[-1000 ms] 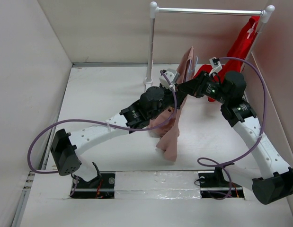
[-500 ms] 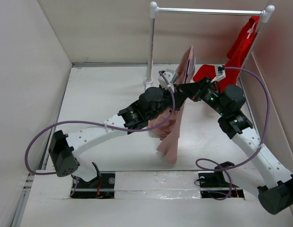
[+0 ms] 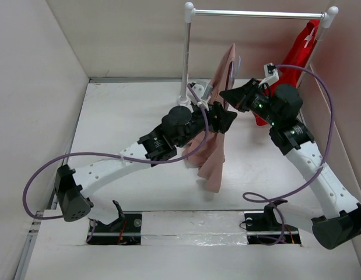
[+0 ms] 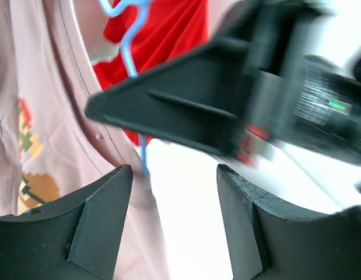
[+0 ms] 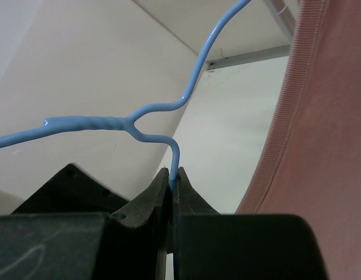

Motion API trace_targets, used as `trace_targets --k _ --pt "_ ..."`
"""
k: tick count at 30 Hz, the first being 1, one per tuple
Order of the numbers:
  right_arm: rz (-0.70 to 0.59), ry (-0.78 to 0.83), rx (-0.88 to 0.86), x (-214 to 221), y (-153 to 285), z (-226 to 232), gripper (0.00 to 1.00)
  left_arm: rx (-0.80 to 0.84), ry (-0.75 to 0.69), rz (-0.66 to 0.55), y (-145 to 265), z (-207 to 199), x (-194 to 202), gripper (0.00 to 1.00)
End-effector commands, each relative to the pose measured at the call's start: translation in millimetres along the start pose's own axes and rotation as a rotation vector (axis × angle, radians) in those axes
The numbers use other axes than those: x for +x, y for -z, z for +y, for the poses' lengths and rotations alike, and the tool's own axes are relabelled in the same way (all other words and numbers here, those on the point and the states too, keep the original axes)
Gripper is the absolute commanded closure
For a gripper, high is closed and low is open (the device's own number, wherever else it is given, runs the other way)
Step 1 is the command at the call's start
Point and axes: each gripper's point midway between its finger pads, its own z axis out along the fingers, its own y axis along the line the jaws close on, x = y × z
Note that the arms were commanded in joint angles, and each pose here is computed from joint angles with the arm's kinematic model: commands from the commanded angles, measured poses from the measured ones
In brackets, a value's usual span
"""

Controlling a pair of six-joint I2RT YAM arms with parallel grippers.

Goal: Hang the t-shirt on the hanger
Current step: Place the hanger at the clothesline.

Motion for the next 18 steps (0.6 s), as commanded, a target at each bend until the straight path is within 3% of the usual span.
trace_targets --k 1,9,18 --pt "-0.082 0.080 0.005 -45.4 -4.6 16.1 1.00 0.083 0.020 -0.193 32.5 -25.3 -70.8 0.43" --pt "-0.138 0.072 0.085 -95.7 -37.0 -19.4 1.00 0.018 0.017 -0.219 63.9 -3.7 -68.4 0.43" --pt "-0.198 0.034 0.051 -142.5 -63.1 -56.0 1.00 -0.012 0.035 -0.152 88.0 22.7 -20.2 0.45"
